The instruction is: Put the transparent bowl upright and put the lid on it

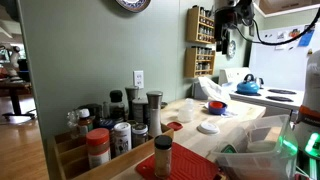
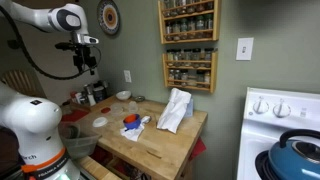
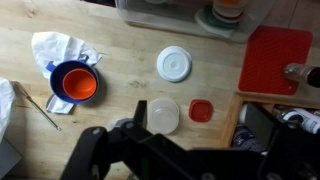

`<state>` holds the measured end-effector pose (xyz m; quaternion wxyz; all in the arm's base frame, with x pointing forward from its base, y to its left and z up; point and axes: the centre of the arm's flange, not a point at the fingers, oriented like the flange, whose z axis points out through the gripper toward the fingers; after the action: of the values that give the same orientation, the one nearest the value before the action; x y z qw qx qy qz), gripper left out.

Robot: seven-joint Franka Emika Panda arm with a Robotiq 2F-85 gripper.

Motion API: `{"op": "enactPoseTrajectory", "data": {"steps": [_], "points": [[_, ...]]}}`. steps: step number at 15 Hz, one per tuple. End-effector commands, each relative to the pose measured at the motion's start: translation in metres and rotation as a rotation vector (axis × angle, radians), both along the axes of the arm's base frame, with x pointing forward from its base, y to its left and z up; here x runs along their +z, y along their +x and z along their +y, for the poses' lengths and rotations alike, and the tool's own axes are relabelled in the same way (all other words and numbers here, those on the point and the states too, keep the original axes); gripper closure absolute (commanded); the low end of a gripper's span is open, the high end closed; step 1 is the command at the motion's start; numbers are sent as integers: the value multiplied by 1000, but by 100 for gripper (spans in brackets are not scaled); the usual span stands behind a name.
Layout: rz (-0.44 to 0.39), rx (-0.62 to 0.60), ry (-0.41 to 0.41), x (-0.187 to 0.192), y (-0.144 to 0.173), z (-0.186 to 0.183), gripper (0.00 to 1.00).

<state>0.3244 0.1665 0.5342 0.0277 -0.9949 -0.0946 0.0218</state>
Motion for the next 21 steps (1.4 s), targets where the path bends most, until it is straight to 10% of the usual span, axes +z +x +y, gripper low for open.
{"op": "enactPoseTrajectory", "data": {"steps": [1, 13, 21], "points": [[0, 0, 0, 0, 0, 0, 0], [0, 0, 0, 0, 0, 0, 0], [-52, -460, -32, -73, 79, 58, 0]]}}
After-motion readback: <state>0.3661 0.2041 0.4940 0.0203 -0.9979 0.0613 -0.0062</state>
